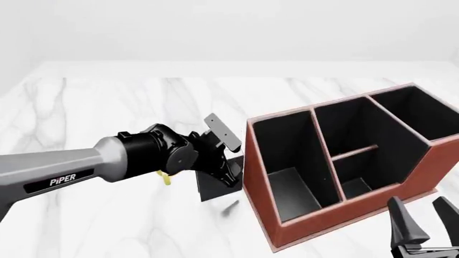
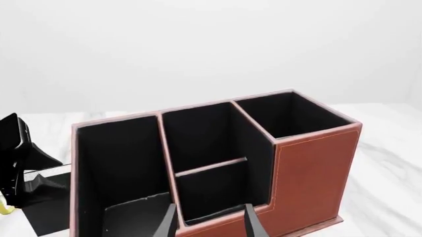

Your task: Pick up the book and place it in the back compartment of the caddy.

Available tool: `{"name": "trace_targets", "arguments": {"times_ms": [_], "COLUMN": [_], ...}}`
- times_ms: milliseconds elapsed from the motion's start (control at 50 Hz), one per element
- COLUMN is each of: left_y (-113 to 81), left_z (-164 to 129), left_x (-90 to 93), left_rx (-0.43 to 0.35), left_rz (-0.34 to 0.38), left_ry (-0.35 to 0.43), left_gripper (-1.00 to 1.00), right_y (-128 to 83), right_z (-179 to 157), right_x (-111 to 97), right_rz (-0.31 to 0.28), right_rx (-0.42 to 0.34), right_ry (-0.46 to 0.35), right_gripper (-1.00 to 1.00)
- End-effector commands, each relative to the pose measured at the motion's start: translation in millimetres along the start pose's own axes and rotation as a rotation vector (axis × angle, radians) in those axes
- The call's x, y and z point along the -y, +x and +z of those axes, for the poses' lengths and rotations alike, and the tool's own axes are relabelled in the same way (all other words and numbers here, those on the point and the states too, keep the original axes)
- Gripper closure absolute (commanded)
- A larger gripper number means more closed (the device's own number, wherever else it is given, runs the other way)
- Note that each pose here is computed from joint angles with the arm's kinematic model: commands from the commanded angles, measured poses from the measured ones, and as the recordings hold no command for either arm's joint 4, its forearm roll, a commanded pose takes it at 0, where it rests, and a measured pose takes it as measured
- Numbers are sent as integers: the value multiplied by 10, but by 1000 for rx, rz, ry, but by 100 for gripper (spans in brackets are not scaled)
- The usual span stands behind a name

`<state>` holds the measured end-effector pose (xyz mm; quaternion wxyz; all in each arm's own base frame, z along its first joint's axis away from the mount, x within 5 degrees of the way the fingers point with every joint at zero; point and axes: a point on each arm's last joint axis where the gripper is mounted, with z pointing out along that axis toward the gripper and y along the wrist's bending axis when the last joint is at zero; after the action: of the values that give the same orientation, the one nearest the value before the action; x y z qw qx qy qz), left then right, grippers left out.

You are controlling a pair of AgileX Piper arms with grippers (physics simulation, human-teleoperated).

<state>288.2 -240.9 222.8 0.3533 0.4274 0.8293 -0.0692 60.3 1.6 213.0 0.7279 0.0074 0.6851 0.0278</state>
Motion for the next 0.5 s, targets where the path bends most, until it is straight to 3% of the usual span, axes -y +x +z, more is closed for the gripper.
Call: {"name": "trace_targets", "arguments": {"times_ms": [20,140,160,500], "left_y": [189,224,242,234], "left_z": [184,223,235,-18], "left_x": [54,39,52,231], "left_rx": [-55,-57,-58,-39], "left_rz": [-48,-52,-54,-70], "left_ry": [32,28,30,57], "left_gripper": [-100,-100,100,100], "right_y": [0,0,7,-1], "right_z": [7,12,2,2], "right_x": [0,1,2,1], "right_rz": [1,3,3,2], "right_rx": [-2,-3,-3,0], "right_ry": [0,2,2,2], "right_gripper": [-100,-100,-100,-100]}}
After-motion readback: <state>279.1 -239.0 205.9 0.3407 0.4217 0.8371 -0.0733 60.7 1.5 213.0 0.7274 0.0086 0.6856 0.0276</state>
